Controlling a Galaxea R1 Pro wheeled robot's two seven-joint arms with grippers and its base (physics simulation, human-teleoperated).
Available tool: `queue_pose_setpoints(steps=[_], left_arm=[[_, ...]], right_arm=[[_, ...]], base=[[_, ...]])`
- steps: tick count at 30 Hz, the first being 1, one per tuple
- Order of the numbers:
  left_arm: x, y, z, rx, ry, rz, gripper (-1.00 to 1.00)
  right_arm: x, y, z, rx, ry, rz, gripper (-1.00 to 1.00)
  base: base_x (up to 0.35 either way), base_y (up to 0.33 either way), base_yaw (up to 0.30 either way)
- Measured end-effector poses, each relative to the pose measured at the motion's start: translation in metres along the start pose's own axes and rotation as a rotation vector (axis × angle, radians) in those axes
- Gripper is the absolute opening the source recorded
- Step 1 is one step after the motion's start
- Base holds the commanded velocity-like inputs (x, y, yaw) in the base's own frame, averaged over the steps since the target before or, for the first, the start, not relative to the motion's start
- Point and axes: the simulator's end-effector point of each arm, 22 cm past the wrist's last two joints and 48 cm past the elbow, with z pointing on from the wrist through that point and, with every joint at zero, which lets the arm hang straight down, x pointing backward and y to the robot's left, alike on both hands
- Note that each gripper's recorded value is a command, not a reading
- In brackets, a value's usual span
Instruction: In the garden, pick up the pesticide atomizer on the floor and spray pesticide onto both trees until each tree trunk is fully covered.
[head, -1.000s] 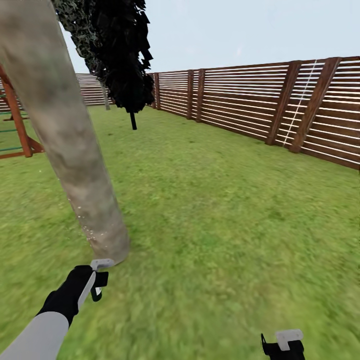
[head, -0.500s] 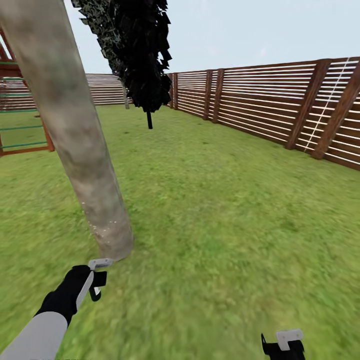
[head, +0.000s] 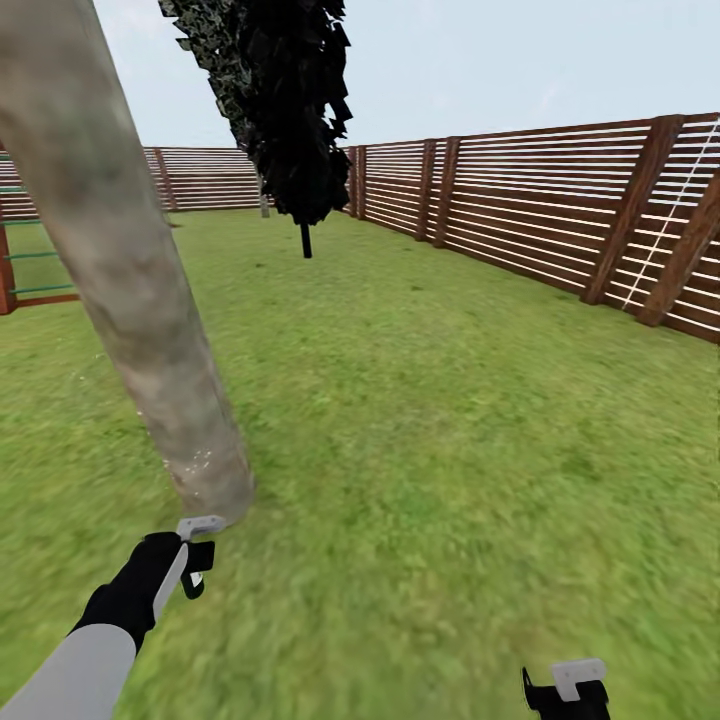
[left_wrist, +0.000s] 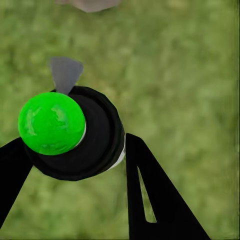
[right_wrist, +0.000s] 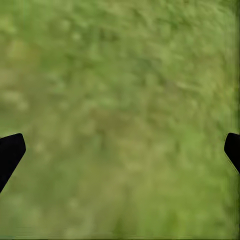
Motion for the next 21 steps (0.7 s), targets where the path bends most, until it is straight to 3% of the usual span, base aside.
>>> queue_pose_setpoints(steps=[4,12,17,21], left_arm=[[0.0,0.0,0.0,0.0,0.0,0.0,-1.0],[-0.005,0.0,0.0,0.0,-0.022,-0.002,-1.0],[-0.015,0.005,-0.003,-0.003,-0.049,-0.004,-1.0],[-0.036,0.009,-0.01,-0.003,-0.083,-0.007,-1.0]], right_arm=[[0.0,0.0,0.0,0.0,0.0,0.0,1.0],[0.0,0.0,0.0,0.0,0.0,0.0,1.0],[0.0,0.0,0.0,0.0,0.0,0.0,1.0],[0.0,-0.002,0.0,0.002,0.0,-0.001,1.0]], base=[[0.002,-0.274,0.094],[0.11,-0.259,0.264],[0.021,-0.047,0.263],[0.001,-0.002,0.059]])
